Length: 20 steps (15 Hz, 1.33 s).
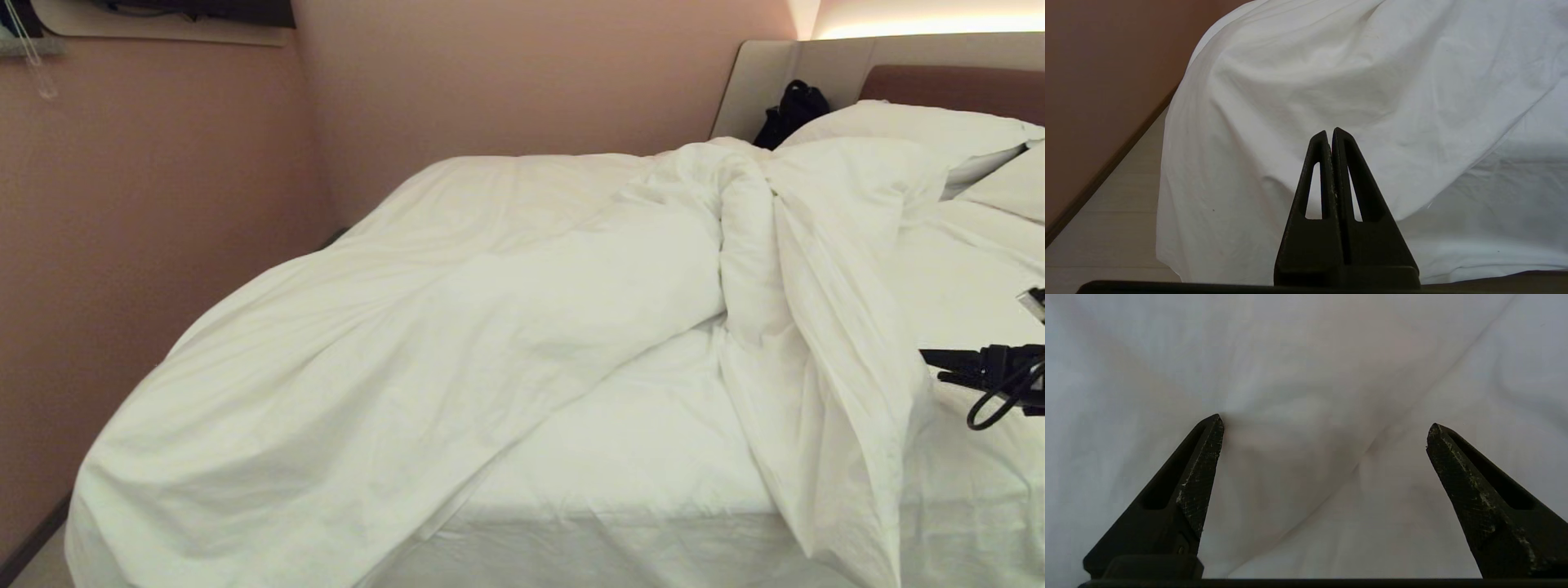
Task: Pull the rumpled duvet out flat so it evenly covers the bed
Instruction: Flatten the corners of the folded blanket
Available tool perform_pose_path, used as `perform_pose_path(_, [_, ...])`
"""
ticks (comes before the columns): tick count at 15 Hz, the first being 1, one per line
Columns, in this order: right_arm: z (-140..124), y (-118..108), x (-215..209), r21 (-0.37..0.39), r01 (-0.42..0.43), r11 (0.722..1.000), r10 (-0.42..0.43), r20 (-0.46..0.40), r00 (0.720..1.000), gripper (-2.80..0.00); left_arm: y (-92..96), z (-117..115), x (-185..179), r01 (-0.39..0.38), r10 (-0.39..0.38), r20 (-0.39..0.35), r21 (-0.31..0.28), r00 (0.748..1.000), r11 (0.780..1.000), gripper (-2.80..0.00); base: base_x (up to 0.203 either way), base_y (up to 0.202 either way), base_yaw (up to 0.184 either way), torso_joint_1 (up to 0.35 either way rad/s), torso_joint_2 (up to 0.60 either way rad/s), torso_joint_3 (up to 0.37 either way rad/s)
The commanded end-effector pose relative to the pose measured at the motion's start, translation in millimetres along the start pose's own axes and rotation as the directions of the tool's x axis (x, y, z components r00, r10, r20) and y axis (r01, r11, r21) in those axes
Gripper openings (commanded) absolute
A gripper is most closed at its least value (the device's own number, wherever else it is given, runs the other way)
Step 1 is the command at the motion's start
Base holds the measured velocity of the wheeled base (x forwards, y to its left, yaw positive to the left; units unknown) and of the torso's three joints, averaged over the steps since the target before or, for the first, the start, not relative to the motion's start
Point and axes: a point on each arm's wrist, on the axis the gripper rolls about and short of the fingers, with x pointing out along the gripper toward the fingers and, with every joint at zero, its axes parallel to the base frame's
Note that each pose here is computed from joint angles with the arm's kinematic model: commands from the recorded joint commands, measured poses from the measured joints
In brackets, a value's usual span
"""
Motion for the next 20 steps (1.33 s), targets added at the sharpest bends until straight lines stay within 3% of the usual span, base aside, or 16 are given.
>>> perform_pose_path(1, [-5.2, 1.2, 7.2, -0.076, -0.024, 0.997, 0.023, -0.018, 1.000, 0.00, 0.0, 0.1, 0.0, -0.001, 0.001, 0.001, 0.000, 1.000, 1.000, -2.80, 0.000, 0.000, 0.000, 0.000, 0.00, 0.000])
perform_pose_path(8, [-14.7, -1.6, 28.3, -0.098, -0.049, 0.994, 0.047, -0.017, 0.999, 0.00, 0.0, 0.1, 0.0, -0.001, 0.001, 0.001, 0.000, 1.000, 1.000, -2.80, 0.000, 0.000, 0.000, 0.000, 0.00, 0.000])
perform_pose_path(20, [-24.9, -13.3, 39.6, -0.024, -0.061, 0.998, 0.060, -0.034, 0.998, 0.00, 0.0, 0.1, 0.0, -0.002, 0.002, 0.001, 0.000, 1.000, 1.000, -2.80, 0.000, 0.000, 0.000, 0.000, 0.00, 0.000])
